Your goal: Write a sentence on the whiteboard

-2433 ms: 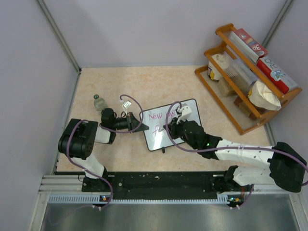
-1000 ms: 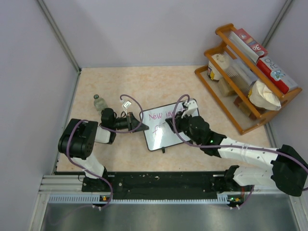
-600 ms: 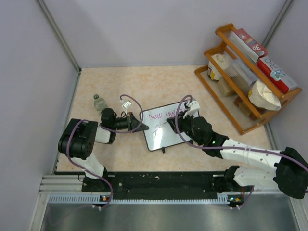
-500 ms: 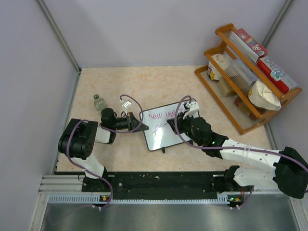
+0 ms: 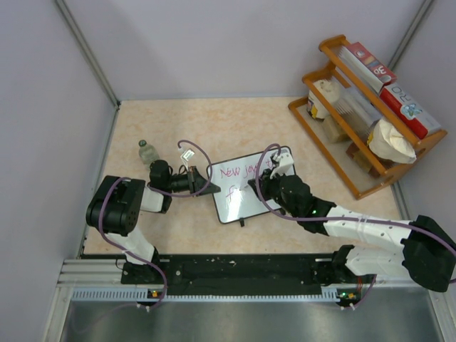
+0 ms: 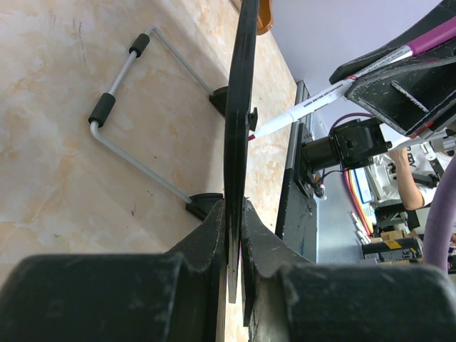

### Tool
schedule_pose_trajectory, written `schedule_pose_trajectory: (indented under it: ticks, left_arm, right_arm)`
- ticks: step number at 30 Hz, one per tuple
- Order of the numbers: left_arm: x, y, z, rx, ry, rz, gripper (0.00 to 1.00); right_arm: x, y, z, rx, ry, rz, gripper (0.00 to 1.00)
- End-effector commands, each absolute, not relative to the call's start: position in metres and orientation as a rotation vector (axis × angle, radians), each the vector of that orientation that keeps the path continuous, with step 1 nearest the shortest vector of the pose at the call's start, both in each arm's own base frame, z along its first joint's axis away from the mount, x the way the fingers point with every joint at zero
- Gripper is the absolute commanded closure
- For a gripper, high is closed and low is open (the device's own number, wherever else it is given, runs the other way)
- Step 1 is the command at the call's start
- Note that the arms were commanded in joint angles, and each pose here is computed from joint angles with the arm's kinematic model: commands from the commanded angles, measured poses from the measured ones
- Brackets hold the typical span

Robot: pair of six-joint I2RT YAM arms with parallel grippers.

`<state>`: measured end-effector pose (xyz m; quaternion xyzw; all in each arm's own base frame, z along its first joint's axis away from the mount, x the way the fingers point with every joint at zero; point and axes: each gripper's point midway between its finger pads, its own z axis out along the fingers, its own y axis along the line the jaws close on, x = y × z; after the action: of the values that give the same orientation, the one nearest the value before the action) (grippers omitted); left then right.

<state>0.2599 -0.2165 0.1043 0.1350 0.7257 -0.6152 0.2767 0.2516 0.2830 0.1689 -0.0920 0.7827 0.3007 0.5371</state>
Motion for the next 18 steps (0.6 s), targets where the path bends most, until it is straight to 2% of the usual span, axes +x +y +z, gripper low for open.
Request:
schedule_pose_trajectory:
  ticks: [1,18]
  left_arm:
    - [0.2596,-0.216,0.1071,0.381,1.93,-1.654,1.0]
    - [0.2594,-0.216,0.1082,0.384,1.925,-1.653,1.0]
  right_arm:
    - [0.2602,0.2807,0.1819,-0.175,1.816,0.714,1.0]
    - [0.2629,0.2833,0.1764,-0.177,1.827,0.703,1.0]
